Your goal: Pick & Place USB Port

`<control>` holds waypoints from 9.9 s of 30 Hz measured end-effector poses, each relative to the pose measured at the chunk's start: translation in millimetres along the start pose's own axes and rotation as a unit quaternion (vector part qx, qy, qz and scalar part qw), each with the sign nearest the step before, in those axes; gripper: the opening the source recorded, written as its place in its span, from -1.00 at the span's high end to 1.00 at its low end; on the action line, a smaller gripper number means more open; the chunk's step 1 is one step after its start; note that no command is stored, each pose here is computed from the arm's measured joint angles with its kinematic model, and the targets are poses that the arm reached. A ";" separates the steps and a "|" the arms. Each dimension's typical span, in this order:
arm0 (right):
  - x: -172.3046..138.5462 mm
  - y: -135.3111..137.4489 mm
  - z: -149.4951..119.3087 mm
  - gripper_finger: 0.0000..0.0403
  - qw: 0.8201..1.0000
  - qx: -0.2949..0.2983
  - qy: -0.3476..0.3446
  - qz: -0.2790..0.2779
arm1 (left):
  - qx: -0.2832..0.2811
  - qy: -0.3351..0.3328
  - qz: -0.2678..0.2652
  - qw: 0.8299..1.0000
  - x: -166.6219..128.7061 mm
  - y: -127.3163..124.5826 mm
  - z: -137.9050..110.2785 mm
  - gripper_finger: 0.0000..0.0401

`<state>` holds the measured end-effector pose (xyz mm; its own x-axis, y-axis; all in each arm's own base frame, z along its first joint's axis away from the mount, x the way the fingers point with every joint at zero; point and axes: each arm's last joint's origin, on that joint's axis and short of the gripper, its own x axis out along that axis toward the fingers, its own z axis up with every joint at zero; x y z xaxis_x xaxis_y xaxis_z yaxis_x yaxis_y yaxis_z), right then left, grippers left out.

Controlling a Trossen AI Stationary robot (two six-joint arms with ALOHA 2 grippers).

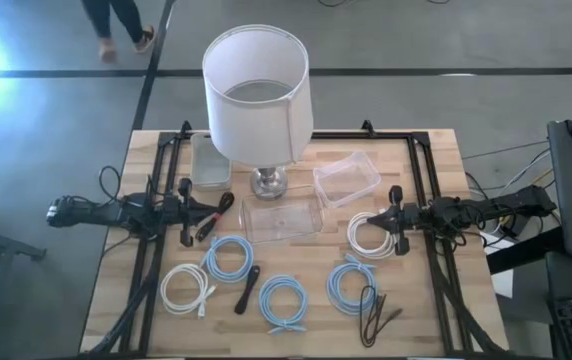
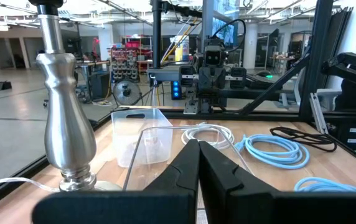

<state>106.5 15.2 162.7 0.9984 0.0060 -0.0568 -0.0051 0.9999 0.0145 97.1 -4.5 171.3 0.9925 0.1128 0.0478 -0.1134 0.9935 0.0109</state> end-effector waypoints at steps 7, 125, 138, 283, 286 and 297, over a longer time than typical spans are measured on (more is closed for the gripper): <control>0.0 0.0 0.0 0.96 1.000 -0.001 0.000 0.000 | 0.000 0.000 0.000 1.000 0.0 0.0 0.2 0.95; -5.8 -1.3 33.0 0.96 0.984 0.041 -0.171 -0.013 | -0.007 -0.034 -0.007 0.999 -0.1 -0.3 6.7 0.95; -12.1 -10.1 44.8 0.96 0.959 -0.049 -0.213 -0.181 | 0.006 -0.082 -0.027 0.996 -2.5 -0.4 38.6 0.84; 73.6 7.1 111.7 0.10 0.976 -0.096 -0.096 -0.170 | -0.124 0.494 0.352 0.786 85.8 39.4 61.1 0.47; 77.2 7.7 108.5 0.06 0.978 -0.090 -0.088 -0.168 | -0.141 0.475 0.312 0.811 82.7 20.5 71.0 0.50; 99.2 11.8 109.8 0.03 0.983 -0.048 -0.072 -0.162 | -0.173 0.440 0.129 0.872 81.3 -49.2 90.1 0.51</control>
<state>211.8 26.0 266.8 0.9464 -0.3077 0.0981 0.3153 0.9460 -0.0752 179.1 -45.7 264.7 0.6049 0.1514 -0.7818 -0.4686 0.8614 -0.1958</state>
